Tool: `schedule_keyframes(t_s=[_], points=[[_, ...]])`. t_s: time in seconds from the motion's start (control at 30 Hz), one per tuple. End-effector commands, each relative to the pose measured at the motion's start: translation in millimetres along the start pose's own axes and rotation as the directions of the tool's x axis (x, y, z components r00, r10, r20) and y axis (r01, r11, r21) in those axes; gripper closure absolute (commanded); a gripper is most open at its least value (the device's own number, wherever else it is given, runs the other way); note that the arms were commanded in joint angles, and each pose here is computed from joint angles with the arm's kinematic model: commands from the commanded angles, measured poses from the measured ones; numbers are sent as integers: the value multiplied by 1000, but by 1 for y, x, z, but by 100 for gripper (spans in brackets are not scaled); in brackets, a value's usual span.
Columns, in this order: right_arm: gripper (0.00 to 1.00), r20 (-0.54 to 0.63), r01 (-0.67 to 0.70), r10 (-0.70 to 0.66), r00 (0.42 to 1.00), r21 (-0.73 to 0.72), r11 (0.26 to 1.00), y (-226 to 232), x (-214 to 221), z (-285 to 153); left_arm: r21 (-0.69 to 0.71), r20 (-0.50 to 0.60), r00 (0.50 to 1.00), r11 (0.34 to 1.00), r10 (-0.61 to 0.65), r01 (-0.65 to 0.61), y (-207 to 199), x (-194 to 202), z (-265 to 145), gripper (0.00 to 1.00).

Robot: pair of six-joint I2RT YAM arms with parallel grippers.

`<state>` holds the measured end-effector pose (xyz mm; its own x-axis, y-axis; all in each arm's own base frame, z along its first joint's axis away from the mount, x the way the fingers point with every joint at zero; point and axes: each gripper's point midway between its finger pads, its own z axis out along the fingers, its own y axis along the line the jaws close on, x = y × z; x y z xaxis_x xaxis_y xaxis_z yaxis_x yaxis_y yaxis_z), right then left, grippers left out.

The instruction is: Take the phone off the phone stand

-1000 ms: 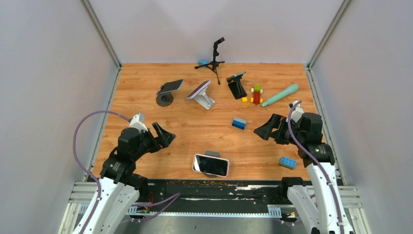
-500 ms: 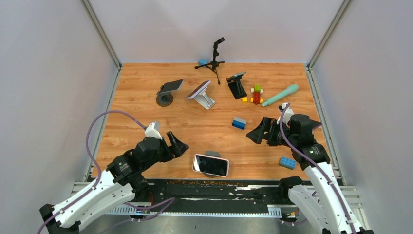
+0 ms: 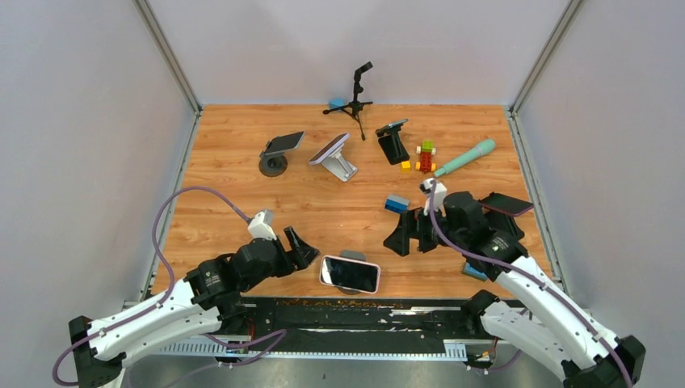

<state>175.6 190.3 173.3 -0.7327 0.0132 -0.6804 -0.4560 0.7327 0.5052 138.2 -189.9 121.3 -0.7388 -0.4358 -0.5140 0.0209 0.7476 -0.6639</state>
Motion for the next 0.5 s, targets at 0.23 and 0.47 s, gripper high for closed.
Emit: schedule_keyframes(t_s=[0.23, 0.47], points=[[2, 13, 368, -368, 930, -63, 927, 55, -6, 17, -38, 134, 990, 998, -53, 58, 1, -26, 1, 6], [0, 94, 602, -596, 797, -186, 776, 91, 8, 8, -138, 139, 990, 990, -5, 24, 15, -28, 4, 6]])
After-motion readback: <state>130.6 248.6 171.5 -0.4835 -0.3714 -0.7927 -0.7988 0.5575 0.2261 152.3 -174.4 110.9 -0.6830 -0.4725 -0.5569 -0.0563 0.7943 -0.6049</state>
